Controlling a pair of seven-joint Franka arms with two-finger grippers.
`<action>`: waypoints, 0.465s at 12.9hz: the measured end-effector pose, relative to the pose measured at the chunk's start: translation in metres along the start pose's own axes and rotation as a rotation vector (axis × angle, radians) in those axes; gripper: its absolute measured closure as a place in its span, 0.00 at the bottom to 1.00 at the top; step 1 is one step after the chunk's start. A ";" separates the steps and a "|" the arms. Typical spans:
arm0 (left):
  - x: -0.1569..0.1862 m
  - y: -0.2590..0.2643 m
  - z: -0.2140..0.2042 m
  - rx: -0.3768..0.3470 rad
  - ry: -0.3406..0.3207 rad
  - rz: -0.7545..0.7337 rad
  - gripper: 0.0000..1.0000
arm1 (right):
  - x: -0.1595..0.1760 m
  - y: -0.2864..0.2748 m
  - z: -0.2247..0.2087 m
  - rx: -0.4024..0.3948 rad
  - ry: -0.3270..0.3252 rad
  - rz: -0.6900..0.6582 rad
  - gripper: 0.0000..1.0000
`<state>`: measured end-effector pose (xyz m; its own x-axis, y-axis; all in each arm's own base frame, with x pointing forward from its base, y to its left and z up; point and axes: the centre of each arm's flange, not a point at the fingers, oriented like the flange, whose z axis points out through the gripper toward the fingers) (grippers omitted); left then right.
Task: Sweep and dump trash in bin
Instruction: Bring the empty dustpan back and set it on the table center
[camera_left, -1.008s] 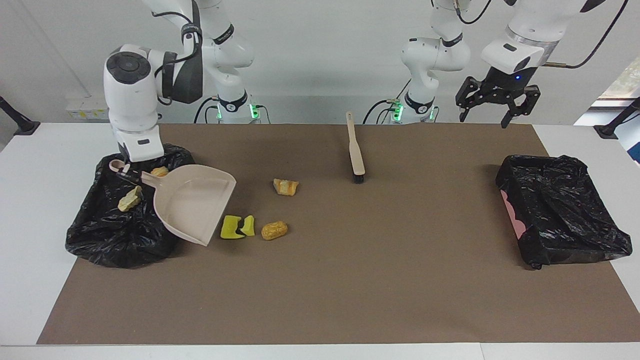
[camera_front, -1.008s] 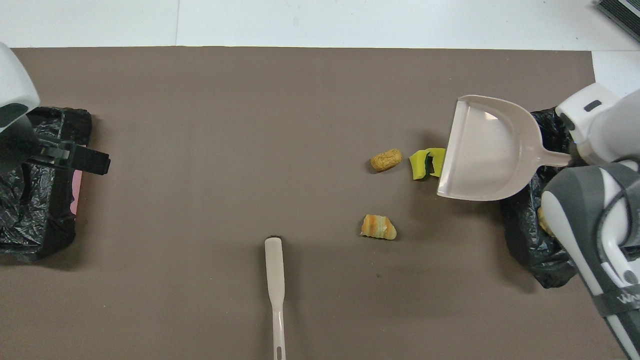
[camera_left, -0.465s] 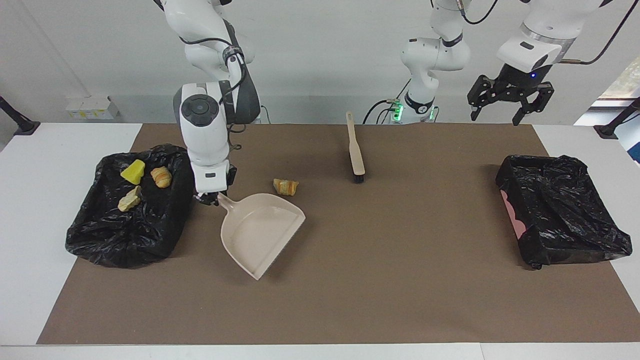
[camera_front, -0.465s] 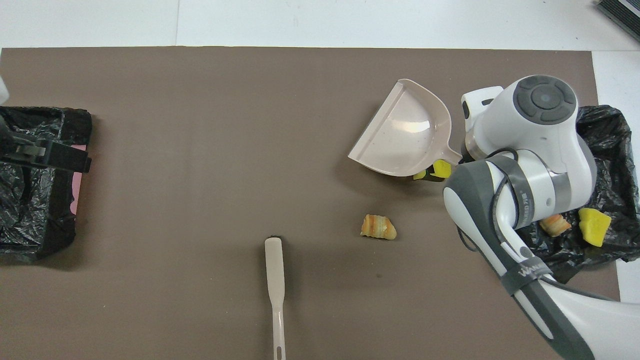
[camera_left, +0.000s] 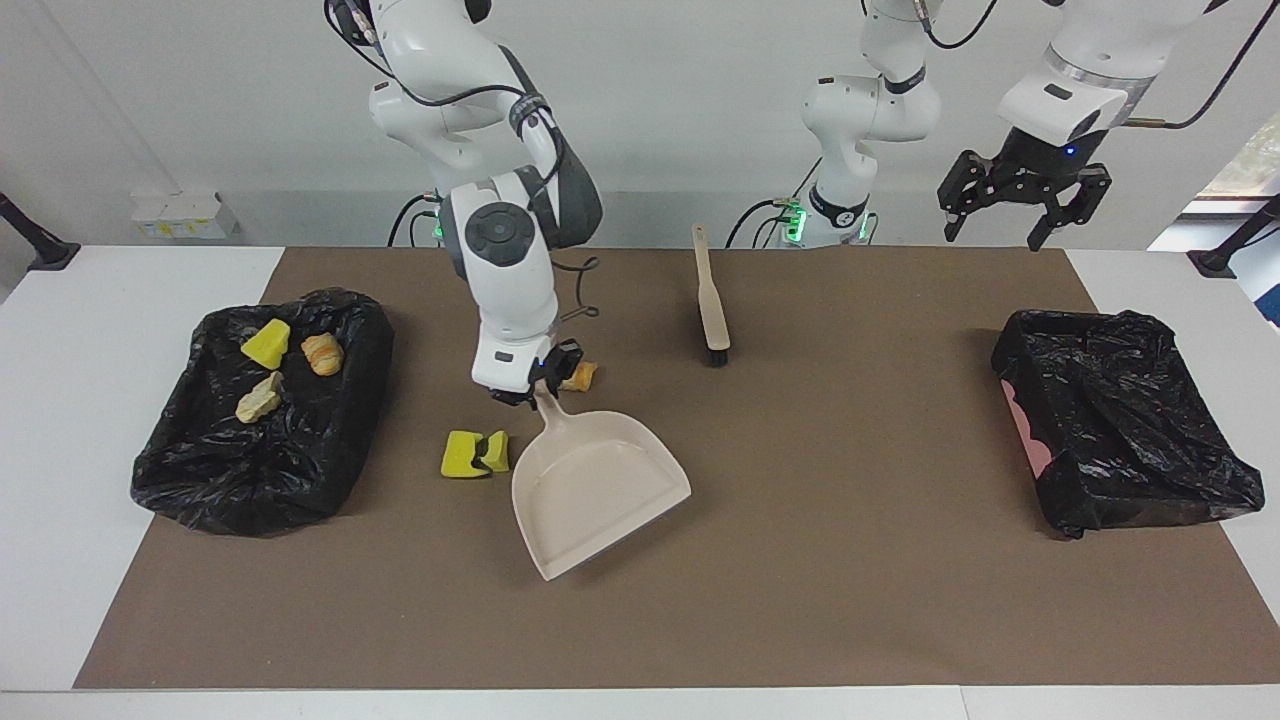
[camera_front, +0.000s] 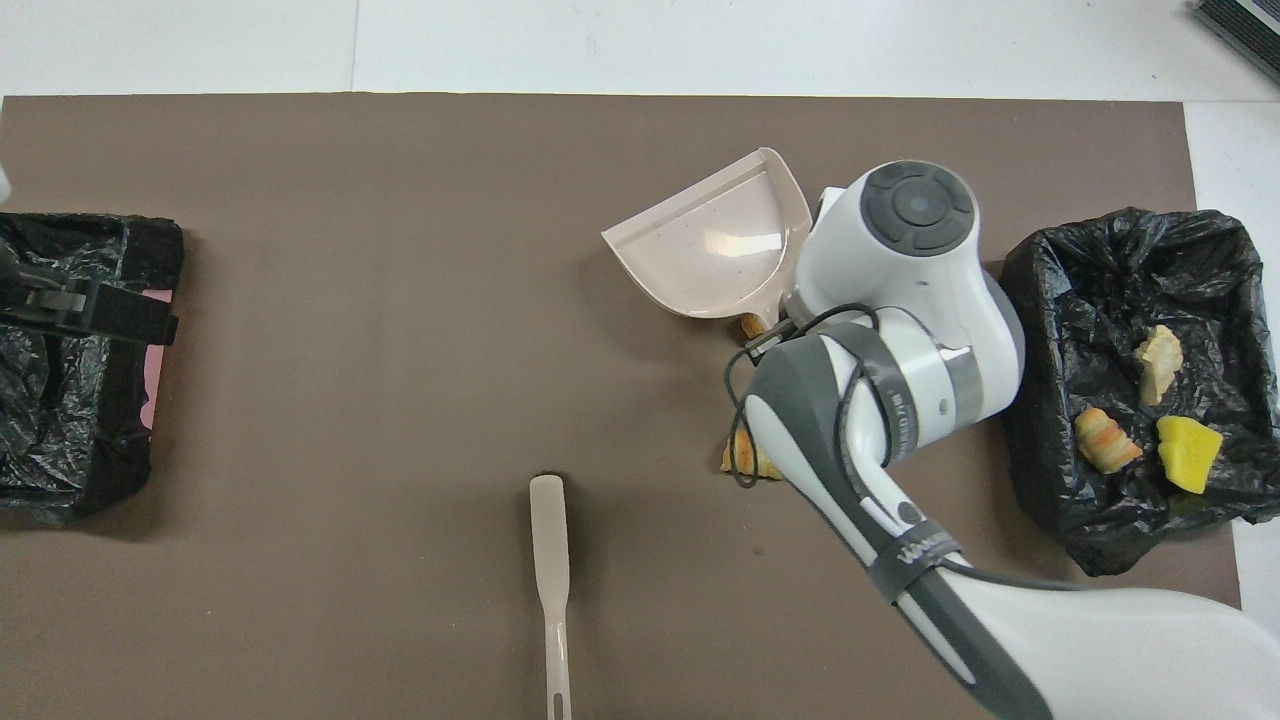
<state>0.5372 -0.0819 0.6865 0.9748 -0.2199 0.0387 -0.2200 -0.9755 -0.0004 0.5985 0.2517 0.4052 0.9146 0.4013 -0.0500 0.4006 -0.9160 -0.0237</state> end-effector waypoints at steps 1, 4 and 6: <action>0.000 -0.003 0.000 0.000 -0.001 -0.006 0.00 | 0.008 -0.024 0.003 0.008 0.003 0.075 0.68; -0.001 -0.008 0.000 0.000 -0.002 -0.015 0.00 | 0.034 -0.079 0.019 0.050 0.011 0.233 0.68; -0.001 -0.008 0.000 0.000 -0.003 -0.015 0.00 | 0.053 -0.107 0.029 0.066 0.020 0.298 0.68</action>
<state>0.5380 -0.0740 0.6862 0.9780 -0.2056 0.0361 -0.2057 -0.9786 -0.0002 0.6027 0.3711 0.3757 0.9924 0.1144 -0.0448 0.1108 -0.9910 -0.0755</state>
